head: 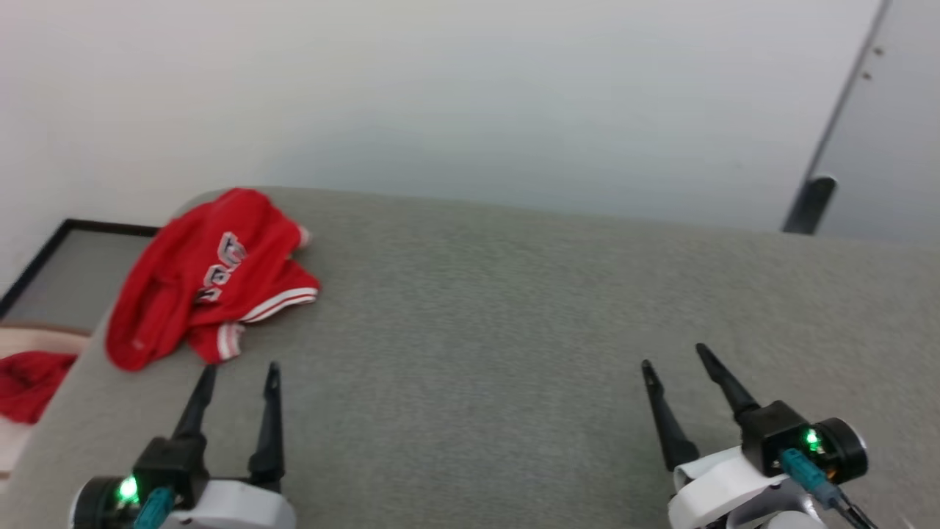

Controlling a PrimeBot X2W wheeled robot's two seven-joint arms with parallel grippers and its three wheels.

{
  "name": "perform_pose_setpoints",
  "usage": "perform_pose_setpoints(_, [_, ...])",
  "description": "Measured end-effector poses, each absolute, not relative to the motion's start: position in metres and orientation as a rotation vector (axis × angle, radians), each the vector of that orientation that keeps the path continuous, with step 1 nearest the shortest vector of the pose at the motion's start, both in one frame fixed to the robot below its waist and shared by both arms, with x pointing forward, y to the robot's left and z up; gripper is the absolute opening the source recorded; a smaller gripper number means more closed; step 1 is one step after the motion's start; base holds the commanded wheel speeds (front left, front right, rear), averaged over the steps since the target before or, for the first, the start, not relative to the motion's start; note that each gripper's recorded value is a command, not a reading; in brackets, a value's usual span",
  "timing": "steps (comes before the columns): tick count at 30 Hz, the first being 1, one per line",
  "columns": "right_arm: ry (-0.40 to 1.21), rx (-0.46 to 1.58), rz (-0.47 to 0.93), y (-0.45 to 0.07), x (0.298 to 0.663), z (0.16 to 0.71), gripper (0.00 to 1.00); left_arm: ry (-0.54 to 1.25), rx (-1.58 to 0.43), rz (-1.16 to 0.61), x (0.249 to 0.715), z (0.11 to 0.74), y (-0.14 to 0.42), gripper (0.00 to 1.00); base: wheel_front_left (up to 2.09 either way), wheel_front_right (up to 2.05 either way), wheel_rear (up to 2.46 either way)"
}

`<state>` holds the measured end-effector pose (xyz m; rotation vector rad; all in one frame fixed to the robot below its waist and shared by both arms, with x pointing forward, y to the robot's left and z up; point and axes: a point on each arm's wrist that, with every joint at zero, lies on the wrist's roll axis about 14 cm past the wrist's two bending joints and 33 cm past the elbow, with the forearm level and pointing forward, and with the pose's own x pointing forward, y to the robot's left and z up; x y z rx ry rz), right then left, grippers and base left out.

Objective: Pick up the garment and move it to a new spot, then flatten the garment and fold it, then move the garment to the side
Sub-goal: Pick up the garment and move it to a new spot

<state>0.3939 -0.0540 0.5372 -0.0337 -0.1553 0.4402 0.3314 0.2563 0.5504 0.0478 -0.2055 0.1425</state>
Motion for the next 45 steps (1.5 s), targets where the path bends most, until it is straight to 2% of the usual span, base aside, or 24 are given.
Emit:
perform_pose_setpoints(13, [-0.198, -0.042, 0.653, 0.019, 0.379, 0.552, 1.0, -0.206, 0.07, 0.365, 0.26, 0.544, 0.319, 1.0, 0.0, 0.0, 0.0])
perform_pose_setpoints(20, [-0.203, -0.044, 0.689, 0.031, 0.376, 0.553, 1.0, -0.232, 0.034, 0.423, 0.25, 0.55, 0.337, 1.0, 0.0, 0.0, 0.0])
perform_pose_setpoints(27, [-0.183, -0.063, 0.662, 0.023, 0.389, 0.545, 1.0, -0.235, 0.005, 0.401, 0.289, 0.583, 0.366, 1.0, 0.0, 0.0, 0.0])
perform_pose_setpoints(34, [-0.173, -0.088, 0.616, 0.008, 0.422, 0.539, 1.0, -0.141, -0.042, 0.338, 0.362, 0.614, 0.386, 1.0, 0.0, 0.0, 0.0])
perform_pose_setpoints(39, [-0.132, -0.104, 0.577, -0.011, 0.444, 0.521, 1.0, 0.057, -0.081, 0.269, 0.416, 0.598, 0.386, 1.0, 0.0, 0.0, 0.0])
perform_pose_setpoints(45, [-0.074, -0.125, 0.545, -0.032, 0.466, 0.497, 1.0, 0.276, -0.132, 0.278, 0.466, 0.569, 0.403, 1.0, 0.0, 0.0, 0.0])
